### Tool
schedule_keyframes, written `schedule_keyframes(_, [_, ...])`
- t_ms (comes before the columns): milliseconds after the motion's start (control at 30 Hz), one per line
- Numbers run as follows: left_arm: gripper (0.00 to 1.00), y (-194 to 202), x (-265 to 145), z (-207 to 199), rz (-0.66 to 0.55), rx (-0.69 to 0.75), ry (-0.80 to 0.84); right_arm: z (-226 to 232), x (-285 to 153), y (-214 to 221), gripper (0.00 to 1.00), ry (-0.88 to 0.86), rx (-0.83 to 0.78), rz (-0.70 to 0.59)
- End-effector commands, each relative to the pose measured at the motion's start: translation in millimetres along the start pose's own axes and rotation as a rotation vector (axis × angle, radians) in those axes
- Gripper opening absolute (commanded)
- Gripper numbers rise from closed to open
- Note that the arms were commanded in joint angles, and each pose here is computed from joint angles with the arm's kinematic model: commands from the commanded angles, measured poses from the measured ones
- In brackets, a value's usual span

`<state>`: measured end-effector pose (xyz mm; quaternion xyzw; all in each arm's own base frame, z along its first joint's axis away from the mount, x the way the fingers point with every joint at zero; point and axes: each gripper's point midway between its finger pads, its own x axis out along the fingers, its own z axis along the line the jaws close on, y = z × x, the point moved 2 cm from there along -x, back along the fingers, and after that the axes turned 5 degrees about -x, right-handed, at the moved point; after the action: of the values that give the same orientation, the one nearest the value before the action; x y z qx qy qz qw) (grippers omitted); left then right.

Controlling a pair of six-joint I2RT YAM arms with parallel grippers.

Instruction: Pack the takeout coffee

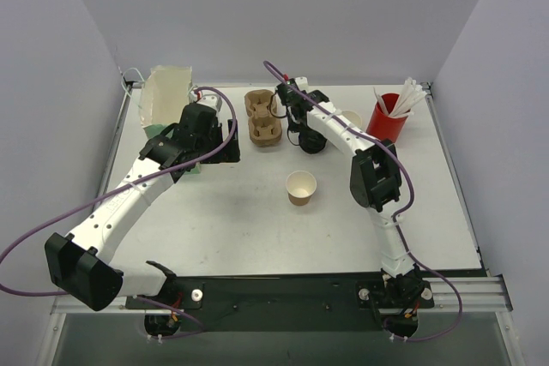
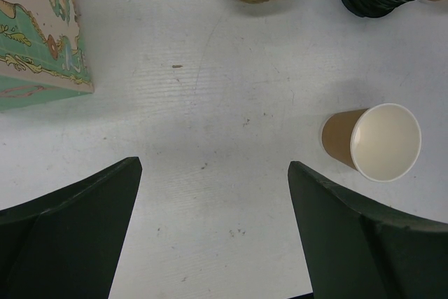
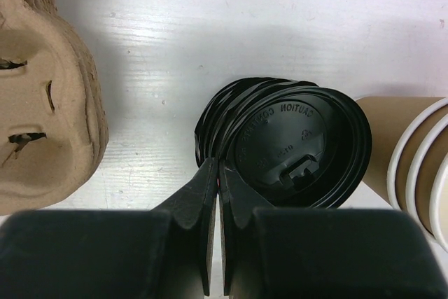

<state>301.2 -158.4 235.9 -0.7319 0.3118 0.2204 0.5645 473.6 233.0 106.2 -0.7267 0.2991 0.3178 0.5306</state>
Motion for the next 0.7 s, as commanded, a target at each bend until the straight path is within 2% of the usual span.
schedule_keyframes(0, [0.97,-18.8,-6.3,-7.6,-0.054,-0.008,0.034,-14.7,-39.1,-28.6,0.0,0.017,0.02,-0.079])
schedule_keyframes(667, [0.97,-18.9,-7.3,-4.9,-0.056,-0.011,0.032,-9.7,-33.2,-24.9,0.04,-0.009,0.034,-0.06])
